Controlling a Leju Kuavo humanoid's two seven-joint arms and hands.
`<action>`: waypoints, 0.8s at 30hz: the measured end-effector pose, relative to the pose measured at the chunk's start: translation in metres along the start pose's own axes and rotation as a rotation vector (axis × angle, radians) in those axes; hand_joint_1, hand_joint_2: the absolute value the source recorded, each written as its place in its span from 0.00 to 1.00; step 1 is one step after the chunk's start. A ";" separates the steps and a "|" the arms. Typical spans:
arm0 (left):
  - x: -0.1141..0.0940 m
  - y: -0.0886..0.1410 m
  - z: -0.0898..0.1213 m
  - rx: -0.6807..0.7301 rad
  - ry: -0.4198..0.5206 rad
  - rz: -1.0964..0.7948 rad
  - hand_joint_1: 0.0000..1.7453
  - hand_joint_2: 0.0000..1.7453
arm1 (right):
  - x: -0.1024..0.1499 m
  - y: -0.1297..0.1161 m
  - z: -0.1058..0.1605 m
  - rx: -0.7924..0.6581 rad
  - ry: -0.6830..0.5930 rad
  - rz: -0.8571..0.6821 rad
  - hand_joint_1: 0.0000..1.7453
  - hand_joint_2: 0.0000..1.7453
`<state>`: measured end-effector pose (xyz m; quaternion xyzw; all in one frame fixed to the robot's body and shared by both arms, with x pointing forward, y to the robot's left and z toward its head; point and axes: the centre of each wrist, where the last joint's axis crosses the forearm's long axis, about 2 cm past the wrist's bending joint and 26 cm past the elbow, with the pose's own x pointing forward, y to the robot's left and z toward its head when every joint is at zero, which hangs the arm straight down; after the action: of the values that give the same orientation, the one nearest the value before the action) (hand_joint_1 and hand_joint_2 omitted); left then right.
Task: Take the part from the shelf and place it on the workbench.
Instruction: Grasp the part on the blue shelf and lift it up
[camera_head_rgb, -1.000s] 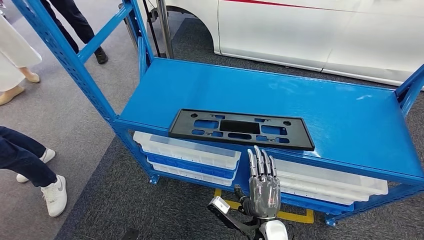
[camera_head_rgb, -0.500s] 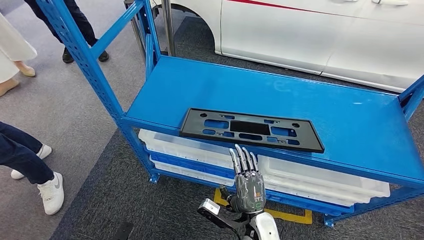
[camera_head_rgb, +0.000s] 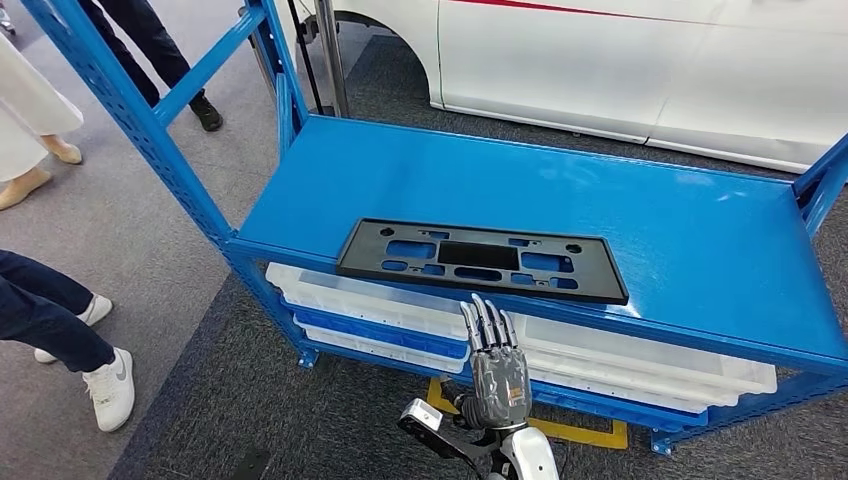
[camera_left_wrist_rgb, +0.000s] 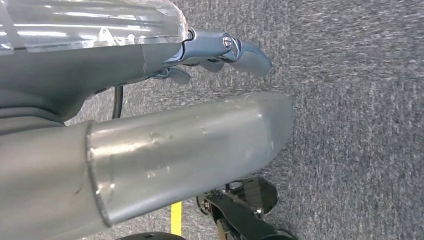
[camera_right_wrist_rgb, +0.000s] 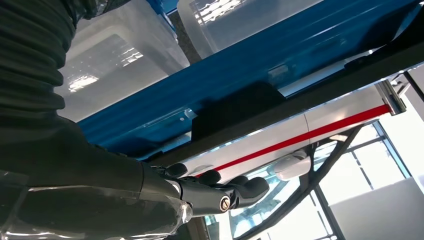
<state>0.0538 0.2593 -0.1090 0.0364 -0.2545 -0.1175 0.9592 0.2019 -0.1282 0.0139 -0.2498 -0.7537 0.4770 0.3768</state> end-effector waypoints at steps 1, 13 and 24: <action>0.000 0.000 0.000 0.000 0.001 -0.001 0.00 0.00 | 0.000 0.000 0.000 0.000 0.001 -0.001 0.00 1.00; 0.001 0.001 0.000 0.020 0.033 0.025 0.00 0.00 | -0.001 0.001 0.001 -0.001 -0.002 -0.015 0.00 1.00; 0.002 0.002 -0.001 0.026 0.048 0.023 0.00 0.00 | 0.000 0.002 0.002 -0.001 -0.002 -0.026 0.00 1.00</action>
<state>0.0561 0.2605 -0.1087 0.0487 -0.2333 -0.1021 0.9658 0.2005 -0.1286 0.0112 -0.2397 -0.7576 0.4719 0.3820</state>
